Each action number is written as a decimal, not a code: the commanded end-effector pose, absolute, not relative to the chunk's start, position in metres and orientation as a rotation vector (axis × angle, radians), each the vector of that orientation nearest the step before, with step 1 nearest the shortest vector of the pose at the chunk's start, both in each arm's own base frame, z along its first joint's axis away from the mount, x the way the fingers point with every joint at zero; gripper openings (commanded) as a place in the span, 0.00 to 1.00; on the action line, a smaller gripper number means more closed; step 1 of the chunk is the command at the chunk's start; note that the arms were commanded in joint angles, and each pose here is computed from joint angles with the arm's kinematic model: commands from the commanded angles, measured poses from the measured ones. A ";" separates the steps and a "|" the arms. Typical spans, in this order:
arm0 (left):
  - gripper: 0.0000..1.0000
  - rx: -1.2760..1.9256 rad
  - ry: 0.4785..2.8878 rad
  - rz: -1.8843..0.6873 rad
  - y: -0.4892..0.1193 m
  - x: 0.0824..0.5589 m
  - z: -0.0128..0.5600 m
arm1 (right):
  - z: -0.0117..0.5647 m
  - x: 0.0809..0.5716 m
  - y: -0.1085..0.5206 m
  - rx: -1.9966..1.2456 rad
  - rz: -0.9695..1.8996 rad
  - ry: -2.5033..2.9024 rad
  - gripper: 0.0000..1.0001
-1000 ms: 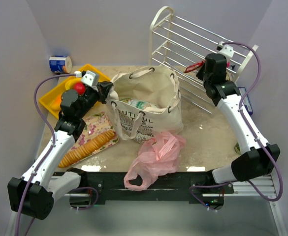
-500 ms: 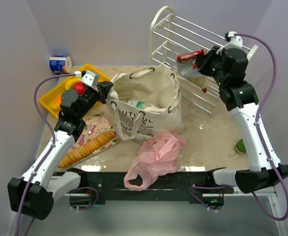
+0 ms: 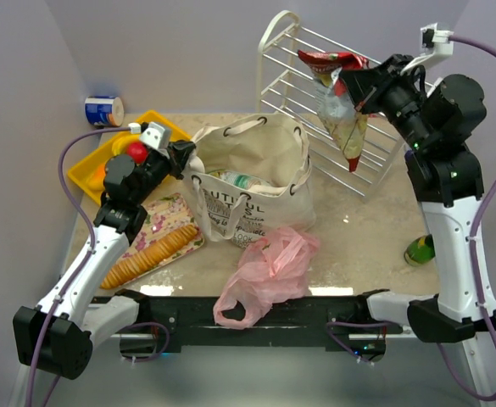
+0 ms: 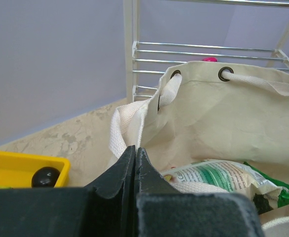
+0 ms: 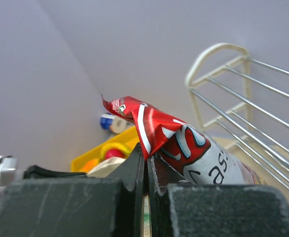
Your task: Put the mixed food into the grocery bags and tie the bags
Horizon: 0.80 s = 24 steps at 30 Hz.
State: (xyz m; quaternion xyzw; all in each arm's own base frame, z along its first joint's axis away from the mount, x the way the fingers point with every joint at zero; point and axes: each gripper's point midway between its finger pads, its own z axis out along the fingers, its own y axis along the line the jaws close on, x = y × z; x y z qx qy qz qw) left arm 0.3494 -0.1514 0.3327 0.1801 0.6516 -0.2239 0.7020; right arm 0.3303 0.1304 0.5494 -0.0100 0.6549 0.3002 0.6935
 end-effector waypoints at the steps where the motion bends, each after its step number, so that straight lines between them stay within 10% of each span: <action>1: 0.00 0.416 1.322 -0.507 -0.154 0.343 0.366 | 0.625 0.282 0.162 -0.236 0.885 1.221 0.00; 24: 0.00 0.447 1.300 -0.535 -0.160 0.337 0.370 | 0.547 0.280 0.312 -0.326 1.209 1.396 0.00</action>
